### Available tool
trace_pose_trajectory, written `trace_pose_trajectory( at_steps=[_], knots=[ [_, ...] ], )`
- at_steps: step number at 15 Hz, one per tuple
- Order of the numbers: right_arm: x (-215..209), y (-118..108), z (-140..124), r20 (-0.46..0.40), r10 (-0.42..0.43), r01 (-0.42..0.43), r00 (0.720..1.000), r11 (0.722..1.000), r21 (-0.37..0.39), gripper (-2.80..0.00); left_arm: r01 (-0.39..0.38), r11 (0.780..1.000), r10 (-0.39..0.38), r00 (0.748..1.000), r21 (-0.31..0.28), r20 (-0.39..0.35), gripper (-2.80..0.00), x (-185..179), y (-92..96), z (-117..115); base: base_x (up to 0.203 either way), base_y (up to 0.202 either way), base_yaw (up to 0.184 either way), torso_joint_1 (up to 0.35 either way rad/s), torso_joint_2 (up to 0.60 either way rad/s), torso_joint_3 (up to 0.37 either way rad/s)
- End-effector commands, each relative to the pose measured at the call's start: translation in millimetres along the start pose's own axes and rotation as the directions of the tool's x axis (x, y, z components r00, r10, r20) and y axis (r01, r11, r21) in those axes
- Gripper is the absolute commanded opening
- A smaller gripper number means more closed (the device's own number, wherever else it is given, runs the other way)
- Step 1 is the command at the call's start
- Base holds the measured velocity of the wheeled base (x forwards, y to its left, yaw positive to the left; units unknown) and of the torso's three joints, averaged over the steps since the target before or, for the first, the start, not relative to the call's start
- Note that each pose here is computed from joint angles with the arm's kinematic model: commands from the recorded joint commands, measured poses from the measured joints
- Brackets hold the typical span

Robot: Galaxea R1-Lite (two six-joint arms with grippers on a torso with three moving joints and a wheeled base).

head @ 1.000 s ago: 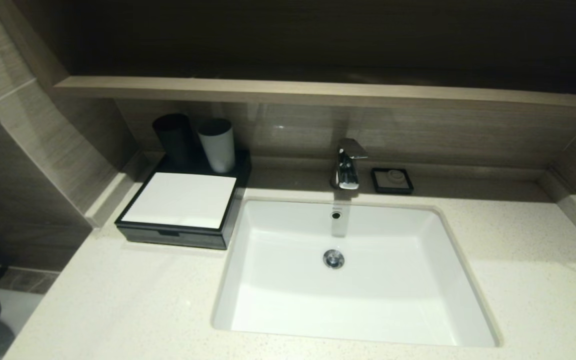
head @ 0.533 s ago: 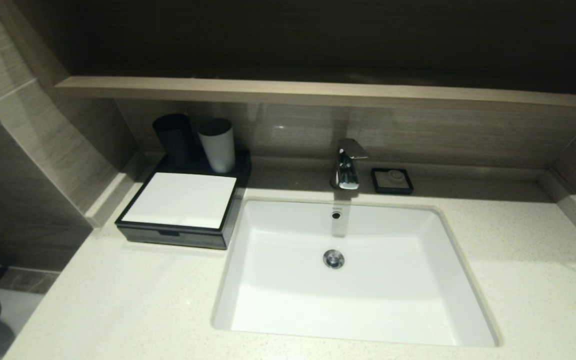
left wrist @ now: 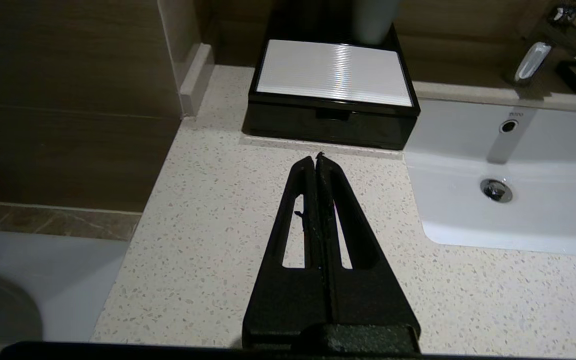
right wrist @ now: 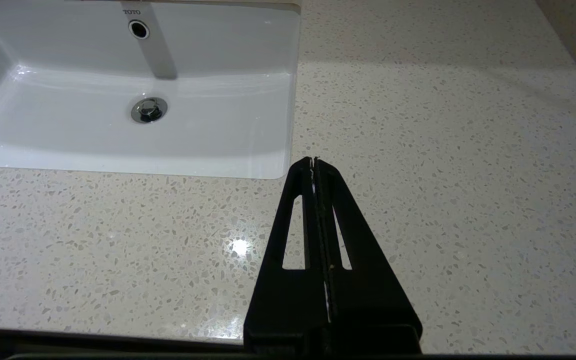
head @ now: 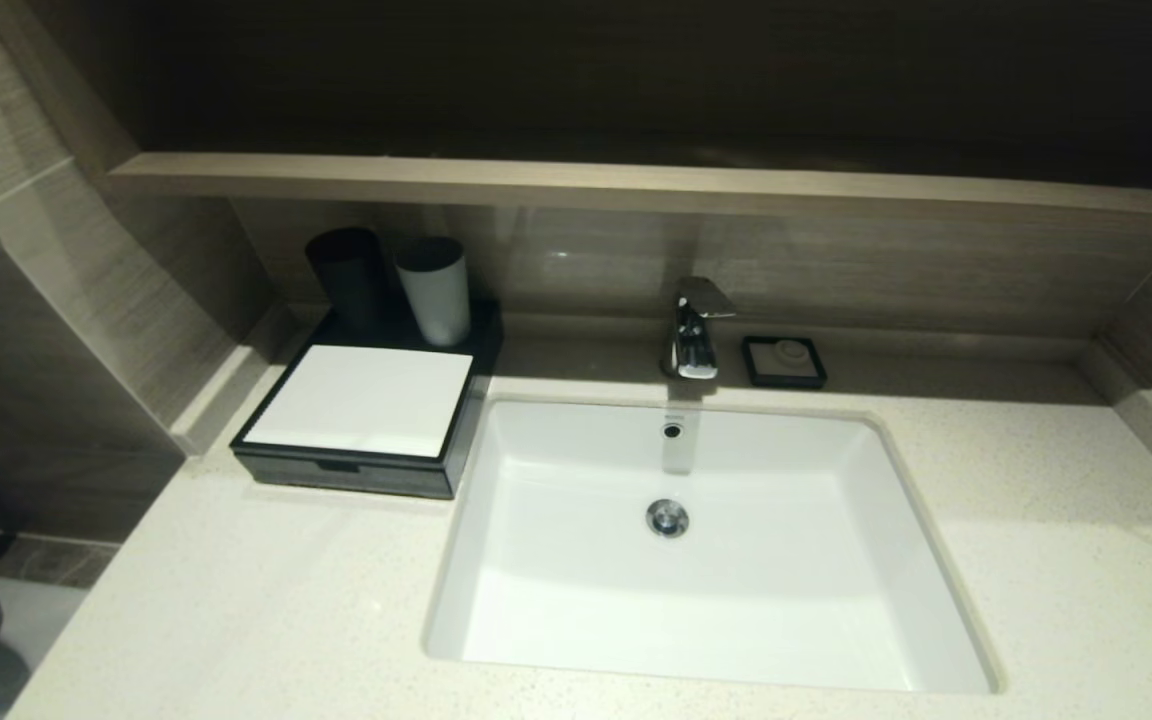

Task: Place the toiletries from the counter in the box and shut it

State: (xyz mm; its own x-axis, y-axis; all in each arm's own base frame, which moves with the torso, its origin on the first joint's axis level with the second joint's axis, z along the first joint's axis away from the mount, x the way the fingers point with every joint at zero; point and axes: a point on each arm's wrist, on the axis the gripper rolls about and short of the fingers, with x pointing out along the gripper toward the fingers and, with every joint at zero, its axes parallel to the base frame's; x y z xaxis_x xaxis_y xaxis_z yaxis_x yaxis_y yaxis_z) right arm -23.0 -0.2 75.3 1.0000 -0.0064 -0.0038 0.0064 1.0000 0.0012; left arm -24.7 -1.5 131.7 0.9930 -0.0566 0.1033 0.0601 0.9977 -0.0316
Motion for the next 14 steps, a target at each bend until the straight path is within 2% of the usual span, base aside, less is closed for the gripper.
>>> trace_pose_trajectory(
  at_steps=[1,8,12,14],
  knots=[
    [0.1,0.0,0.0,-0.001,0.0,0.0,1.0,1.0,0.0,-2.8,0.003,1.0,-0.003,1.0,0.001,0.009,-2.8,-2.1,0.1,-5.2,0.0,0.0,0.0,0.0,0.0,0.0],
    [0.1,0.0,0.0,-0.001,0.0,0.0,1.0,1.0,0.0,-2.8,0.005,1.0,-0.005,1.0,0.011,-0.001,-2.8,0.8,0.9,-22.8,0.0,0.0,0.0,0.0,0.0,0.0],
    [0.1,0.0,0.0,-0.001,0.0,0.0,1.0,1.0,0.0,-2.8,0.005,0.997,-0.005,1.0,0.081,-0.005,-2.8,2.0,1.6,-38.1,0.0,0.0,0.0,0.0,0.0,0.0],
    [0.1,0.0,0.0,-0.001,0.0,0.0,1.0,1.0,0.0,-2.8,0.005,0.997,-0.004,1.0,0.083,-0.002,-2.8,1.0,1.6,-39.8,0.0,0.0,0.0,0.0,0.0,0.0]
  ],
)
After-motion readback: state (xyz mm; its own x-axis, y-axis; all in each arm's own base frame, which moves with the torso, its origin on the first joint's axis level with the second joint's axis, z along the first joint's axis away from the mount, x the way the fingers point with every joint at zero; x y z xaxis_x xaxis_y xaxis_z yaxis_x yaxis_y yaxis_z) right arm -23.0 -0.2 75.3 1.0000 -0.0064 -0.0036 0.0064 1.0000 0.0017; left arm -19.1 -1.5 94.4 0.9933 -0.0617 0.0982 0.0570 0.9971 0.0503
